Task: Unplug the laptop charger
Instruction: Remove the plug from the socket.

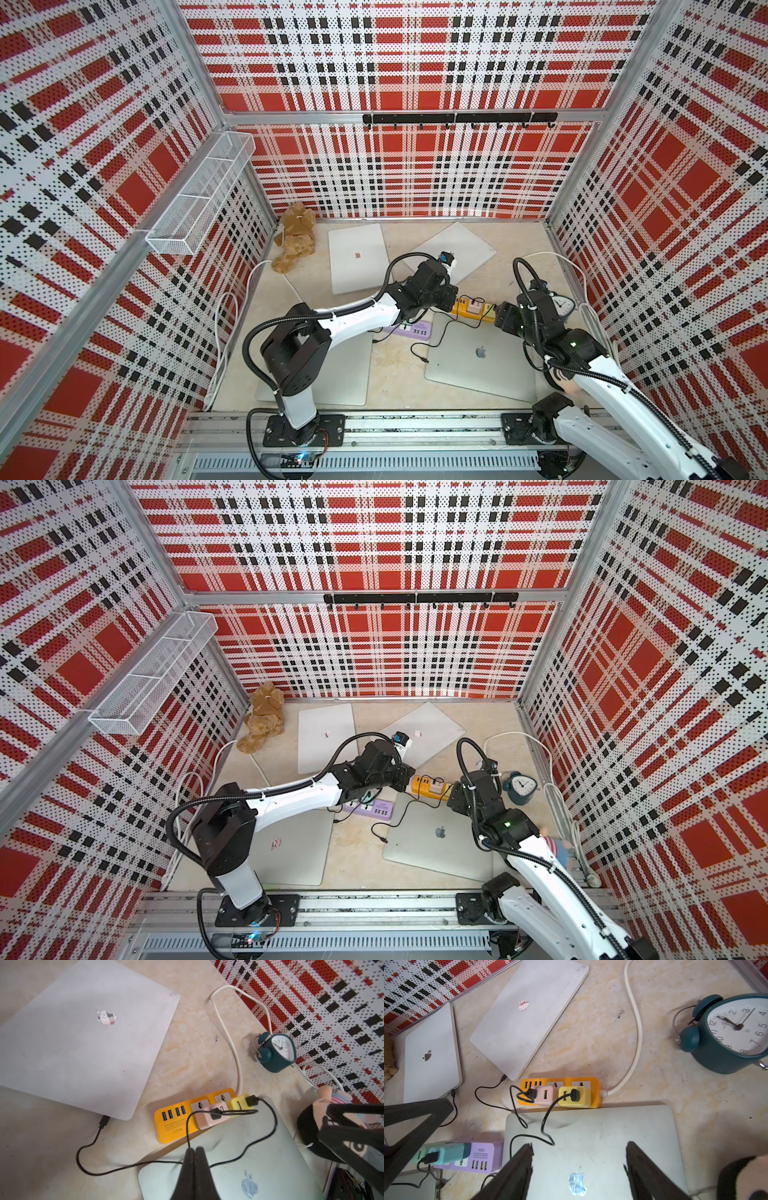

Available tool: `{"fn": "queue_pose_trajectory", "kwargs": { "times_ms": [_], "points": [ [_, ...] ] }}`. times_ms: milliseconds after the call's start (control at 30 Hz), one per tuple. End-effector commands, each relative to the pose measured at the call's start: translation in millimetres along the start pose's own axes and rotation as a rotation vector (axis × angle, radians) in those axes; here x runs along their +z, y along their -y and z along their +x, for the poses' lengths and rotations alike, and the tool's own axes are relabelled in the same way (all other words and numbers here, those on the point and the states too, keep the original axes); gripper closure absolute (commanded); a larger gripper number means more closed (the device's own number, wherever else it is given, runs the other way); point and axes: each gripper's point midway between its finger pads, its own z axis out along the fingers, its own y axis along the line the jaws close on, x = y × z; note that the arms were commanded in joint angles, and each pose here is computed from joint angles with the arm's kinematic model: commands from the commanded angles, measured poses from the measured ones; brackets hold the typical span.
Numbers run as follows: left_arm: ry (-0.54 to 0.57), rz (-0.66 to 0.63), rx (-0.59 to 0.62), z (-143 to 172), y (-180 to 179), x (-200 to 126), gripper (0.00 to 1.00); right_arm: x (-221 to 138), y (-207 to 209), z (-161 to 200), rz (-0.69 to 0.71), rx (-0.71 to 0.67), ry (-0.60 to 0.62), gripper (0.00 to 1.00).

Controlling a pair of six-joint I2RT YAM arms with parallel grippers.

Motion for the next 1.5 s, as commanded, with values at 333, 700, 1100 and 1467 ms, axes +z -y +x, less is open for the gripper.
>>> {"fn": "queue_pose_trajectory", "kwargs": {
  "times_ms": [333,700,1100,1467],
  "points": [
    [-0.099,0.01,-0.185,8,-15,64,1.0,10,-17,-7,-0.032,-0.077,-0.028,0.26],
    [-0.166,-0.038,-0.214,35,-34,93,1.0,1,-16,-14,-0.031,-0.084,-0.003,0.24],
    [-0.193,-0.102,-0.215,50,-55,100,1.0,6,-15,-7,-0.029,-0.095,-0.033,0.23],
    [-0.228,-0.138,-0.212,64,-67,103,1.0,20,-8,0,0.017,-0.114,-0.051,0.25]
  ]
}}
